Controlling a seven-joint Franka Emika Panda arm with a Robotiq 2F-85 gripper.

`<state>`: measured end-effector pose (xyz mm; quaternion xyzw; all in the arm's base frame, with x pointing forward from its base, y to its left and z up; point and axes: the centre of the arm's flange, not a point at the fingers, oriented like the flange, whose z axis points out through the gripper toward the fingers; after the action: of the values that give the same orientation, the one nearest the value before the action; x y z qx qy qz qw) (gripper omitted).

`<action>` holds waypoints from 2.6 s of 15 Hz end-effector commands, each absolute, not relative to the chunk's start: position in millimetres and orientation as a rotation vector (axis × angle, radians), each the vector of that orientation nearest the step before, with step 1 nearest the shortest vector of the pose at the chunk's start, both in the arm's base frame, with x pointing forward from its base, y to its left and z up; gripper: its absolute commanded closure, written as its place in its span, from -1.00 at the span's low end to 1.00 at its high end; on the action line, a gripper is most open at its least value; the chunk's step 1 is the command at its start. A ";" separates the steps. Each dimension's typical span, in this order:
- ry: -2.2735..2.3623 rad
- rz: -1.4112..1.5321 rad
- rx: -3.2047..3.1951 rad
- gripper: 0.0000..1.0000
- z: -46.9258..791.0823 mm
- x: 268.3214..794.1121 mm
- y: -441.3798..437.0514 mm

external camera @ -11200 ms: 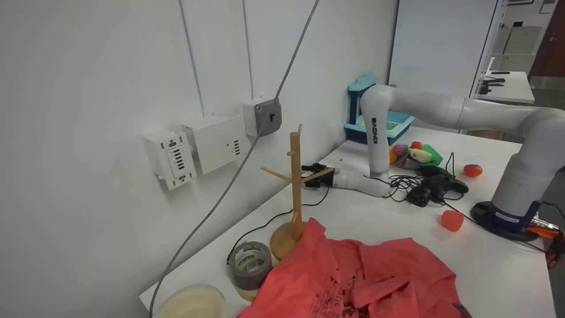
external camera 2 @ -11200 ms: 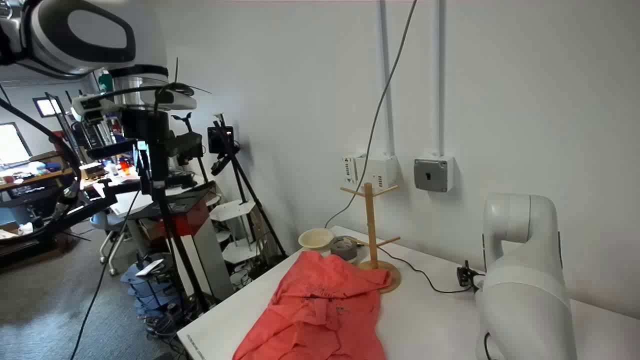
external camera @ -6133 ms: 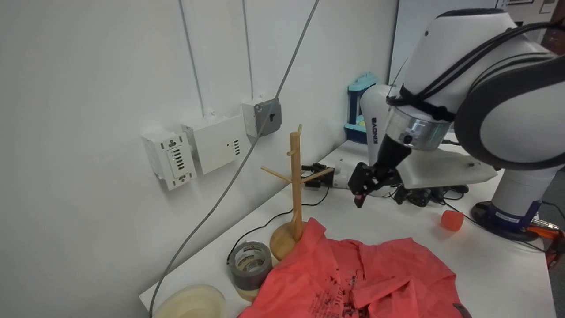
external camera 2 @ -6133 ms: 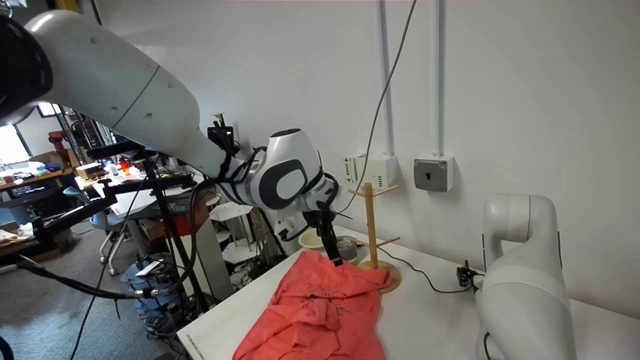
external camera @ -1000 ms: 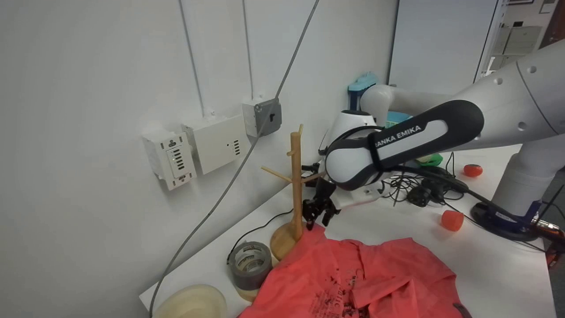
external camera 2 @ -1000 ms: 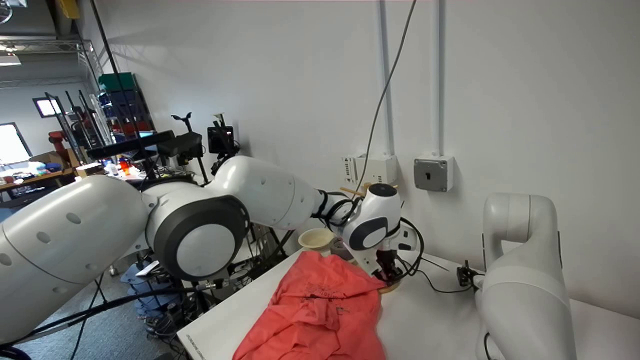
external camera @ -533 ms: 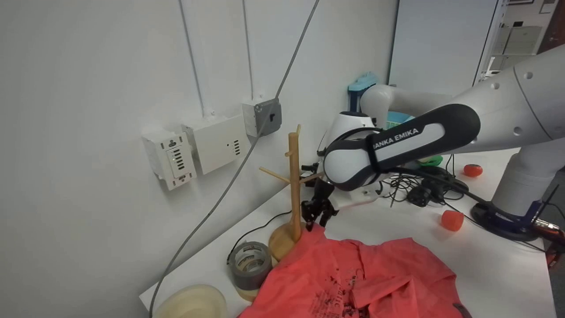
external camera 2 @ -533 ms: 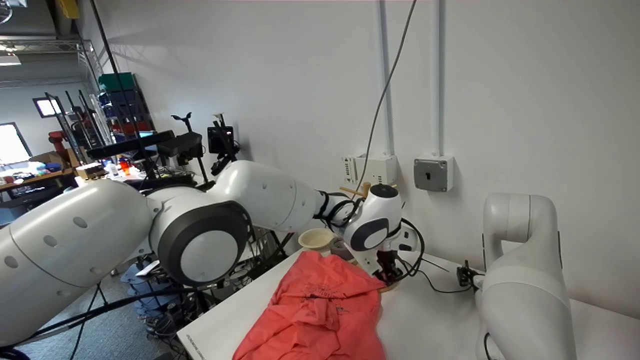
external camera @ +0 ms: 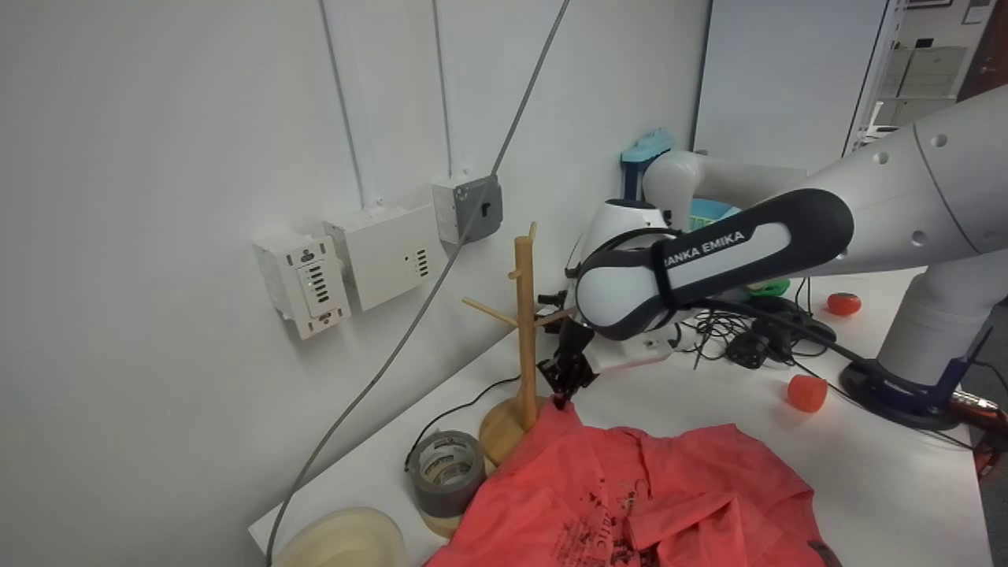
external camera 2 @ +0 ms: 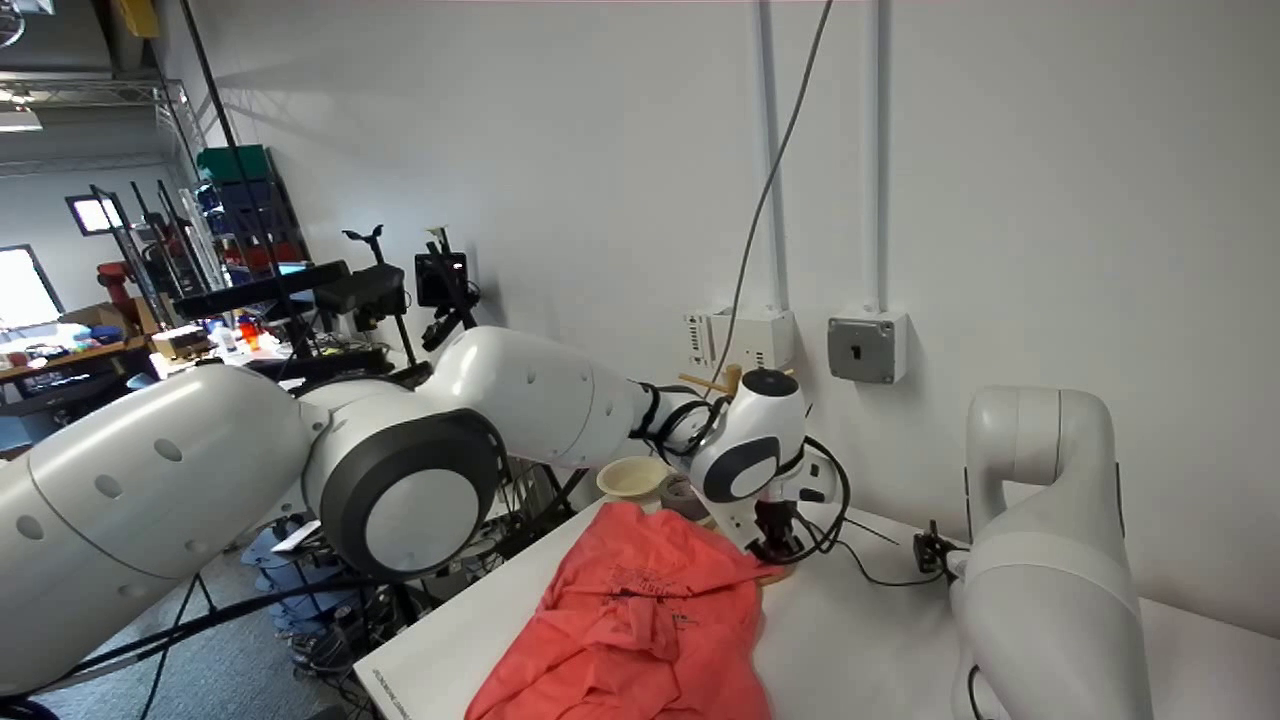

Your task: Fold the shirt

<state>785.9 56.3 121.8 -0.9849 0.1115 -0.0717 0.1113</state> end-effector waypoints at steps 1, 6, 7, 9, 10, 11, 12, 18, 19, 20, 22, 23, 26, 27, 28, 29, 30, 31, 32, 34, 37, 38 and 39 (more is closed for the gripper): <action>0.381 -0.212 -2.889 0.98 143.2 782.7 61.8; 0.327 -0.173 -2.902 0.98 185.0 753.9 75.9; 0.324 -0.164 -2.906 0.98 189.7 747.1 76.9; 0.334 -0.136 -2.917 0.98 195.2 732.7 76.2; 0.342 -0.120 -2.920 0.98 195.7 724.3 74.3; 0.358 -0.096 -2.922 0.98 193.9 717.1 71.3; 0.369 -0.073 -2.921 0.98 192.9 709.7 68.6; 0.462 0.023 -2.957 0.98 192.6 659.6 50.4; 0.482 0.027 -2.966 0.98 195.2 652.6 45.6; 0.507 0.019 -2.976 0.98 199.3 646.9 39.2; 0.563 0.002 -2.998 0.98 208.6 637.5 27.1; 0.592 -0.007 -3.007 0.98 213.1 633.1 21.5; 0.653 -0.002 -3.038 0.98 219.9 627.4 -1.4; 0.670 0.003 -3.048 0.98 221.0 625.2 -5.9; 0.682 0.013 -3.054 0.98 222.6 622.3 -9.9; 0.693 0.021 -3.061 0.98 224.1 620.1 -12.3; 0.706 0.033 -3.068 0.98 224.7 617.4 -14.3; 0.714 0.043 -3.073 0.98 225.3 615.5 -15.6; 0.723 0.065 -3.077 0.98 226.1 613.1 -16.2; 0.735 0.115 -3.081 0.98 227.0 609.0 -16.4; 0.759 0.212 -3.084 0.98 229.3 603.4 -15.4; 0.770 0.246 -3.085 0.98 230.3 601.6 -15.0; 0.783 0.276 -3.084 0.98 230.8 599.9 -14.6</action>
<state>612.4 -15.7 216.9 -0.9701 0.2344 0.0628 -0.0098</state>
